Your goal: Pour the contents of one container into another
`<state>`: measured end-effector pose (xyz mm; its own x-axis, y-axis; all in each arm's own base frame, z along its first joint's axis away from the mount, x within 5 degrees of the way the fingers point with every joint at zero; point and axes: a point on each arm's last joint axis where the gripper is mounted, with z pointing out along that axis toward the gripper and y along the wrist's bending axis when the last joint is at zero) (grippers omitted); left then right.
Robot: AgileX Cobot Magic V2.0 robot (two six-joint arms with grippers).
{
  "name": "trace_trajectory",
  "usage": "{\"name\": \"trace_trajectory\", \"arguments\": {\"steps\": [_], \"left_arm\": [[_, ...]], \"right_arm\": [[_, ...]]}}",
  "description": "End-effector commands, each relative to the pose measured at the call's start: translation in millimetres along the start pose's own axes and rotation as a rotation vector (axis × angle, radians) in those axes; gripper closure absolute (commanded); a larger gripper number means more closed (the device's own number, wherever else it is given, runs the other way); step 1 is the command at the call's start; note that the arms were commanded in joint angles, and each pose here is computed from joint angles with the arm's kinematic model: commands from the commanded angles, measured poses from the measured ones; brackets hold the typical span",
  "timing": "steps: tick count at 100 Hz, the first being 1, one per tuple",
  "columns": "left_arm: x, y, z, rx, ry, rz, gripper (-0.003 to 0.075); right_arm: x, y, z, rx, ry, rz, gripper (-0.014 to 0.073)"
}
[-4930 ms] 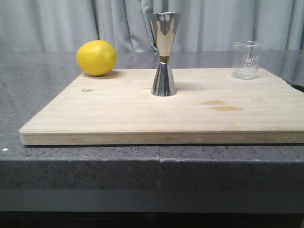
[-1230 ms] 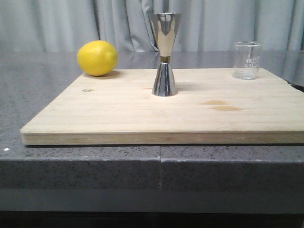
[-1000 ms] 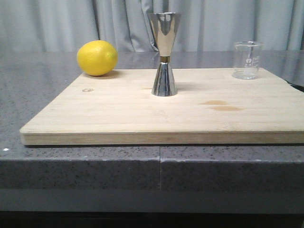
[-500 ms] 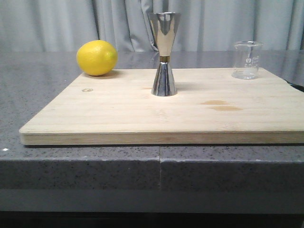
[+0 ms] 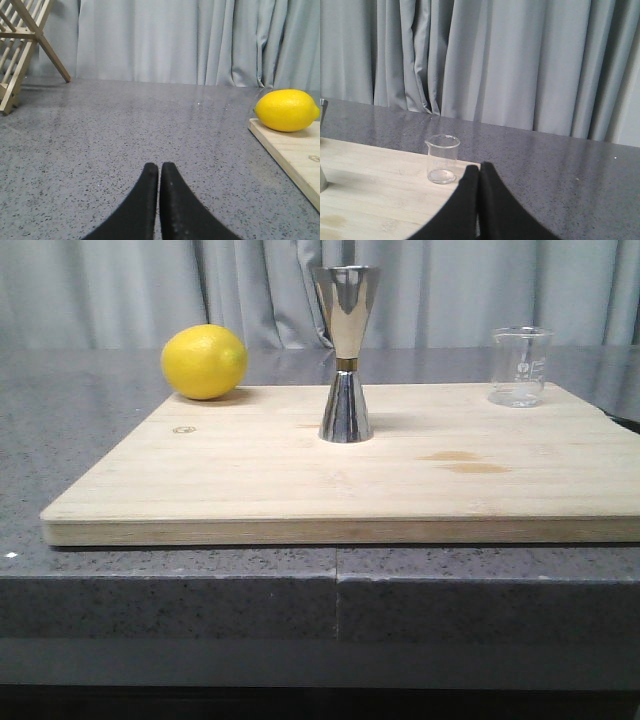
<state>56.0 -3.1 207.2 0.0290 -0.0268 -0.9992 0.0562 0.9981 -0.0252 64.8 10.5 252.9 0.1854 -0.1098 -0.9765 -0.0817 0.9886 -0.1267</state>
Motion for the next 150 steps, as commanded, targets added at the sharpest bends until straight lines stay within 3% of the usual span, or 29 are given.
{"name": "trace_trajectory", "arguments": {"steps": [1, 15, 33, 80, 104, 150], "left_arm": [[0, 0, -1, 0.001, -0.07, -0.001, 0.0741], [0, 0, -1, 0.001, -0.07, -0.001, 0.0741], [0, 0, -1, 0.001, -0.07, -0.001, 0.0741], [0, 0, -1, 0.001, -0.07, -0.001, 0.0741], [0, 0, -1, 0.001, -0.07, -0.001, 0.0741], [0, 0, -1, 0.001, -0.07, -0.001, 0.0741]], "right_arm": [[-11, 2, 1, -0.03, -0.052, 0.0, 0.0662], [-9, 3, 1, -0.041, -0.034, -0.073, 0.0662], [6, -3, 1, 0.035, 0.001, 0.058, 0.0662], [43, -1, -11, 0.054, 0.054, 0.136, 0.0662], [39, -2, -18, 0.061, -0.009, 0.127, 0.0662], [45, -1, -19, 0.063, 0.056, 0.131, 0.0662]]}}
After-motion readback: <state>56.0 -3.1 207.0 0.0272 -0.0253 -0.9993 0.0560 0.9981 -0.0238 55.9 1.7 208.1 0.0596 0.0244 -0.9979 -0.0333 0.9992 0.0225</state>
